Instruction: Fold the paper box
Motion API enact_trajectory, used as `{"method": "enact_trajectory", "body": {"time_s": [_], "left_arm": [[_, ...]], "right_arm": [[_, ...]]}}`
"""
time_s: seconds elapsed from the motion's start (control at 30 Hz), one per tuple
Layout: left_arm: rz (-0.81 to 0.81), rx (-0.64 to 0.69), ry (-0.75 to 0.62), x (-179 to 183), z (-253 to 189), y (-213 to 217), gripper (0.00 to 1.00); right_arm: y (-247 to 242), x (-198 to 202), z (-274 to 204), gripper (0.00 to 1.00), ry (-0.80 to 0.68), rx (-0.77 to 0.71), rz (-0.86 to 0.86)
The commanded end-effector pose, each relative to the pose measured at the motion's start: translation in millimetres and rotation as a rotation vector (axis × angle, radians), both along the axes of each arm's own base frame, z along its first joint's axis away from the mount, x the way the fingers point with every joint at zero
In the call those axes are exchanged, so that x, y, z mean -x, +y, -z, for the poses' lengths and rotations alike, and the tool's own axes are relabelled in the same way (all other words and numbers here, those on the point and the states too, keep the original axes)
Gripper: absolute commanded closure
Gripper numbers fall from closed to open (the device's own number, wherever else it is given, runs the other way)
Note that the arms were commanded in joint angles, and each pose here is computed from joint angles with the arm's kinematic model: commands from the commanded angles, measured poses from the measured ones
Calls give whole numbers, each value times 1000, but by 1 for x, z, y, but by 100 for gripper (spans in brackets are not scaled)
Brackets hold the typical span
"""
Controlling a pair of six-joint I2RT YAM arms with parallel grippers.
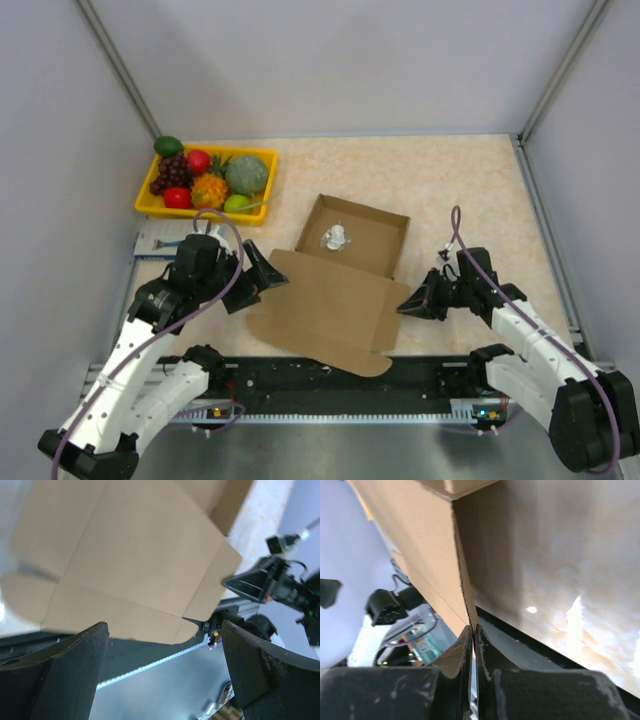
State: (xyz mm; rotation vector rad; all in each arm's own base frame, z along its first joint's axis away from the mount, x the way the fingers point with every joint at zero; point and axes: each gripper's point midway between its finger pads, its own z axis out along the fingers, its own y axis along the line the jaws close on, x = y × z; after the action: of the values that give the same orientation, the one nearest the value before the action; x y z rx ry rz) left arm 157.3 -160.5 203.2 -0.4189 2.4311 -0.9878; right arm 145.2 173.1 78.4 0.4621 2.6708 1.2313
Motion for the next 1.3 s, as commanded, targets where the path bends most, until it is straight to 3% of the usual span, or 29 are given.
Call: {"method": "enact_trajectory", "body": {"time_s": [0.0, 0.07, 0.17, 0.37, 0.5, 0.67, 0.8, 0.87, 1.0, 1.17, 1.23, 1.27], "left_arm": [[-251, -124, 258, 17, 12, 35, 2], [-284, -117, 290, 22, 10, 37, 2], [-291, -2, 286, 19, 5, 23, 2], [-289, 158, 416, 19, 25, -4, 2], [-280, 155, 414, 15, 21, -8, 2], [-267, 186, 504, 8, 34, -25, 2], [-230, 213, 474, -9, 35, -49, 9], [-235, 183, 453, -17, 39, -50, 16], [-229, 127, 358, -31, 33, -48, 21], [-149, 130, 95, -47, 17, -45, 57], [-86, 161, 5, -49, 8, -51, 61], [-55, 161, -28, -50, 7, -53, 69]], "right_arm": [[14, -28, -42, 100, -16, -183, 110], [14, -37, -55, 100, -26, -253, 167], [13, -46, -60, 100, -33, -278, 217], [16, -55, -64, 100, -11, -349, 258], [17, -59, -69, 100, -12, -365, 269], [19, -61, -73, 100, -14, -392, 266], [19, -60, -72, 100, -8, -401, 277], [19, -59, -72, 100, -6, -405, 278], [18, -56, -68, 100, -9, -401, 282], [14, -46, -57, 100, -37, -339, 250], [11, -40, -52, 100, -42, -308, 249], [10, -38, -49, 98, -58, -294, 240]]}}
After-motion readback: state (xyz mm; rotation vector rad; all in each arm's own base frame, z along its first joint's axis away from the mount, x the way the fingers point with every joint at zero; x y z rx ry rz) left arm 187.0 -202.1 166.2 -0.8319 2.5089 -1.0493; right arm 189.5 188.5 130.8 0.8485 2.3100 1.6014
